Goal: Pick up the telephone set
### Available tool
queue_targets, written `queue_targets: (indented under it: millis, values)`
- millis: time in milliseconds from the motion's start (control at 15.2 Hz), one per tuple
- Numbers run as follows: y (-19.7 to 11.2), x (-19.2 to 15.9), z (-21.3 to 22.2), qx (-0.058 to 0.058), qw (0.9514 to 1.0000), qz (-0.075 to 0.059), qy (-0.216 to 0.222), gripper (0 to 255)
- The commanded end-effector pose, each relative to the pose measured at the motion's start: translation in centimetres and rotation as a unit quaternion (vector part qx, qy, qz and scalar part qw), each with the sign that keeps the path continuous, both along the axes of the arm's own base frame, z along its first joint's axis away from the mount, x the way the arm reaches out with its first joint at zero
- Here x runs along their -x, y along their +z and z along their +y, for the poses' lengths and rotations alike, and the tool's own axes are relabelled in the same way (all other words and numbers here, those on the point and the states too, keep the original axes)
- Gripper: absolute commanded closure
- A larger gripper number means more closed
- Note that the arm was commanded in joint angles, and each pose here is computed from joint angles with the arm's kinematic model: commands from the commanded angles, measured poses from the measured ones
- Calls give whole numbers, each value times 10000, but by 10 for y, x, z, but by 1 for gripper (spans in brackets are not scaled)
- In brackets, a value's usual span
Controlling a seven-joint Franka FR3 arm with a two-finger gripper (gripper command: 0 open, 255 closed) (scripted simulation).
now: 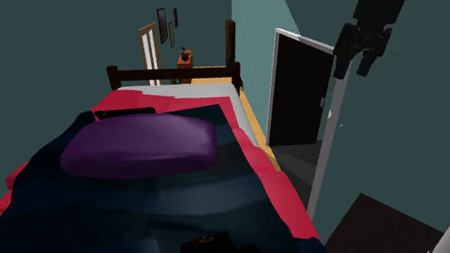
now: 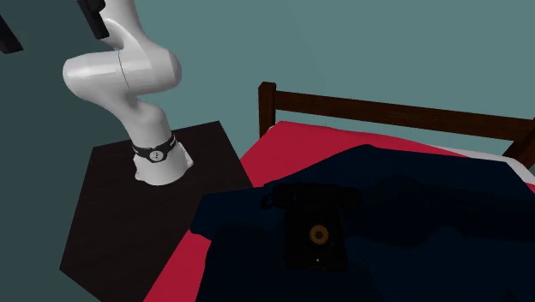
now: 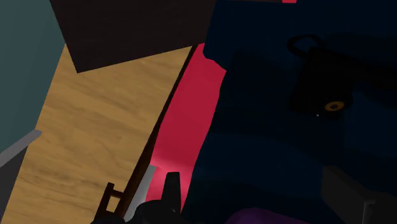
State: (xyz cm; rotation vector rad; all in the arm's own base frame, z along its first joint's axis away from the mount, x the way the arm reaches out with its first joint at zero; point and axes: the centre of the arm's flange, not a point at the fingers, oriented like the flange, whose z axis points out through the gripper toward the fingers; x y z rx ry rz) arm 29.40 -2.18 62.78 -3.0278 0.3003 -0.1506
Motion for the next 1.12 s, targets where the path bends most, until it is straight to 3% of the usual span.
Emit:
queue_targets:
  millis: [0, 264, 528, 792, 1056]
  values:
    - [0, 0, 0, 0, 10000, 0, 0, 0]
    - [-31, -31, 35, 81, 9983, 113, 564, 0]
    - [-63, -57, 72, 161, 9933, 226, 1125, 0]
    - [-96, -78, 111, 241, 9849, 339, 1683, 0]
    - [-130, -93, 152, 321, 9731, 450, 2235, 0]
